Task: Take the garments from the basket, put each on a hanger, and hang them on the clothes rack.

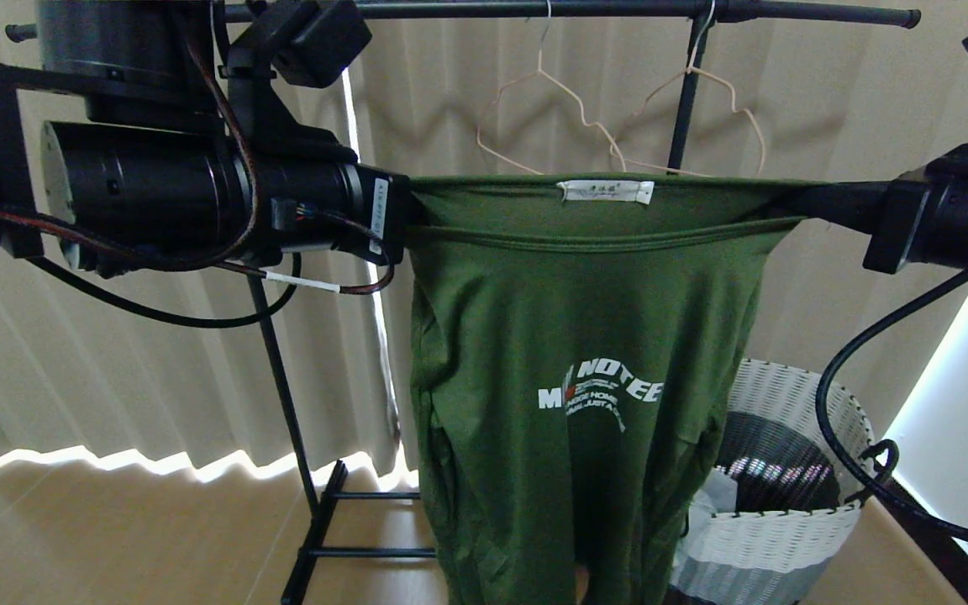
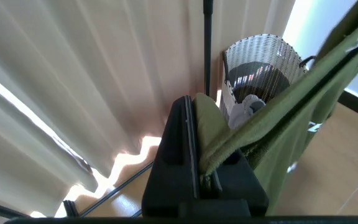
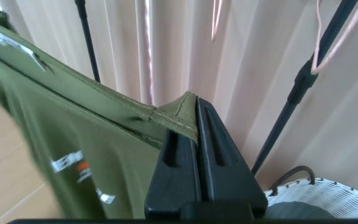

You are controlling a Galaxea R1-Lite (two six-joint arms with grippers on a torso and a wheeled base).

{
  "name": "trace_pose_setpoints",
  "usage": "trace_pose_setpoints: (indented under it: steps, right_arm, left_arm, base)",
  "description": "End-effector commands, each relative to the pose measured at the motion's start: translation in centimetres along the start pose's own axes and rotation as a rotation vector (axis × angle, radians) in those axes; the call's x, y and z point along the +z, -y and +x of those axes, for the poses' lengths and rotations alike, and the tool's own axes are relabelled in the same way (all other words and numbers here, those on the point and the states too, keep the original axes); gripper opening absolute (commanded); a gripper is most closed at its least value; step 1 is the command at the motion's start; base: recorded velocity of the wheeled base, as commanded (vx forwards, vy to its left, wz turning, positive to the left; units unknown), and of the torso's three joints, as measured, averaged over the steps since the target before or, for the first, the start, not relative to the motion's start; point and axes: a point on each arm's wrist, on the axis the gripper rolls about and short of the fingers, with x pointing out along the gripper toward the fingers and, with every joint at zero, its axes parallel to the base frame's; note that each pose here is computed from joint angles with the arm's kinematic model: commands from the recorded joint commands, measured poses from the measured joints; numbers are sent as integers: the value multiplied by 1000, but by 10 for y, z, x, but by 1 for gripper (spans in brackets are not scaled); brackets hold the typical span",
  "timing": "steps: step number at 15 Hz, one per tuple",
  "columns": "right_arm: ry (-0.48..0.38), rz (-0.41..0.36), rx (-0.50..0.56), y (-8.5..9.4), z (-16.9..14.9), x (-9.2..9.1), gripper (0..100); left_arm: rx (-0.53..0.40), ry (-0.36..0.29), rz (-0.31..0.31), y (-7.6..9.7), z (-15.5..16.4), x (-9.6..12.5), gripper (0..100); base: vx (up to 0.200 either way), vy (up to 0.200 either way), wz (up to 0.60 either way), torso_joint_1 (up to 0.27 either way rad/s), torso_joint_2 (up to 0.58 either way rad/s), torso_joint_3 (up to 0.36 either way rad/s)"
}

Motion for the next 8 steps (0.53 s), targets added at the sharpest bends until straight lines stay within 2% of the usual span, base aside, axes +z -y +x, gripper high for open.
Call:
trace_pose_setpoints:
  steps: [1,8]
  right_arm:
    - [-11,4,1,2,6,-2,0]
    - [-28,6,13,0,11,-5,0]
  left_arm:
    - [0,5,1,1,-4,1,0]
    - [-4,9,3,2,-6,1,0]
  base:
    - [0,0,0,0,0,0]
    - [0,0,0,0,0,0]
